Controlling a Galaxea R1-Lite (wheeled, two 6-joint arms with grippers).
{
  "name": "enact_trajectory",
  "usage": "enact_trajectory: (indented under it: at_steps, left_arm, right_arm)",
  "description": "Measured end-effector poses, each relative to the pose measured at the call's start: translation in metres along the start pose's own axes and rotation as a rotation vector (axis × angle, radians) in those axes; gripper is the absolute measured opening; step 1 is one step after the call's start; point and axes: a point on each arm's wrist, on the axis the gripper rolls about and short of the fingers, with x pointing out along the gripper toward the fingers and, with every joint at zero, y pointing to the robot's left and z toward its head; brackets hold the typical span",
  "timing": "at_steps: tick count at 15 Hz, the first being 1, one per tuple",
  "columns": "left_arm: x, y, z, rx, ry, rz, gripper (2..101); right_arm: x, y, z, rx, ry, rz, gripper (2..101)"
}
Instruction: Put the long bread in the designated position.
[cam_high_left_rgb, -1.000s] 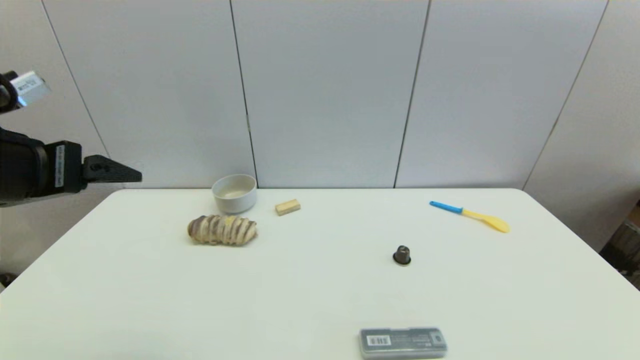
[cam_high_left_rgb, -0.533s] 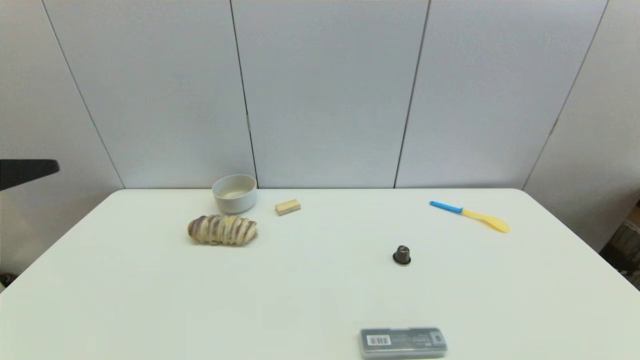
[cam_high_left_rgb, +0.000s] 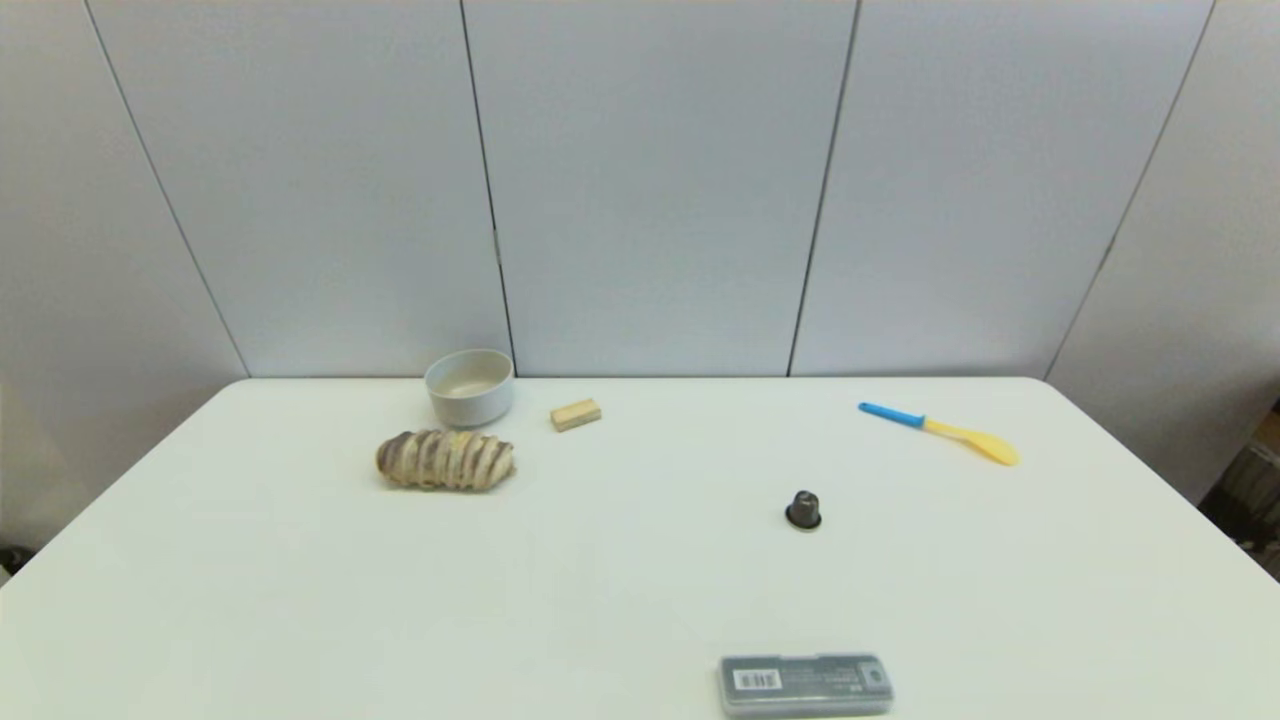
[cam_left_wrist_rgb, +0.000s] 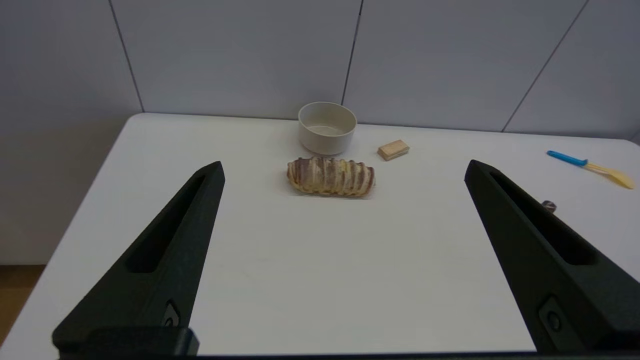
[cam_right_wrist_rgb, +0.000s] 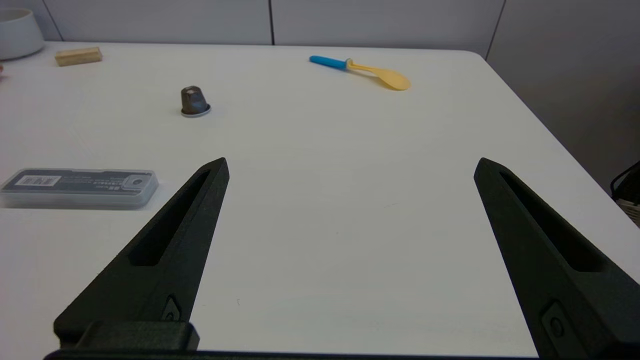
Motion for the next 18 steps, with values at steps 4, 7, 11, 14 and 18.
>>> enact_trajectory:
  at_steps: [4,7,11,14,18]
  left_arm:
    - [-0.026,-0.001,-0.028,0.061,-0.070,0.017,97.8]
    - [-0.036,0.000,-0.050,0.097,-0.168,0.013,97.8]
    - [-0.044,0.001,-0.080,0.107,-0.243,0.009,97.8]
    - [-0.048,0.002,-0.101,0.106,-0.262,0.008,97.8]
    - [-0.047,0.004,-0.125,0.121,-0.324,0.004,97.8]
  right_arm:
    - [0.000,0.000,0.000,0.000,0.000,0.000,97.3]
    - [0.000,0.000,0.000,0.001,0.000,0.000,97.3]
    - [0.000,0.000,0.000,0.000,0.000,0.000,97.3]
    - [0.000,0.000,0.000,0.000,0.000,0.000,97.3]
    - [0.000,0.000,0.000,0.001,0.000,0.000,97.3]
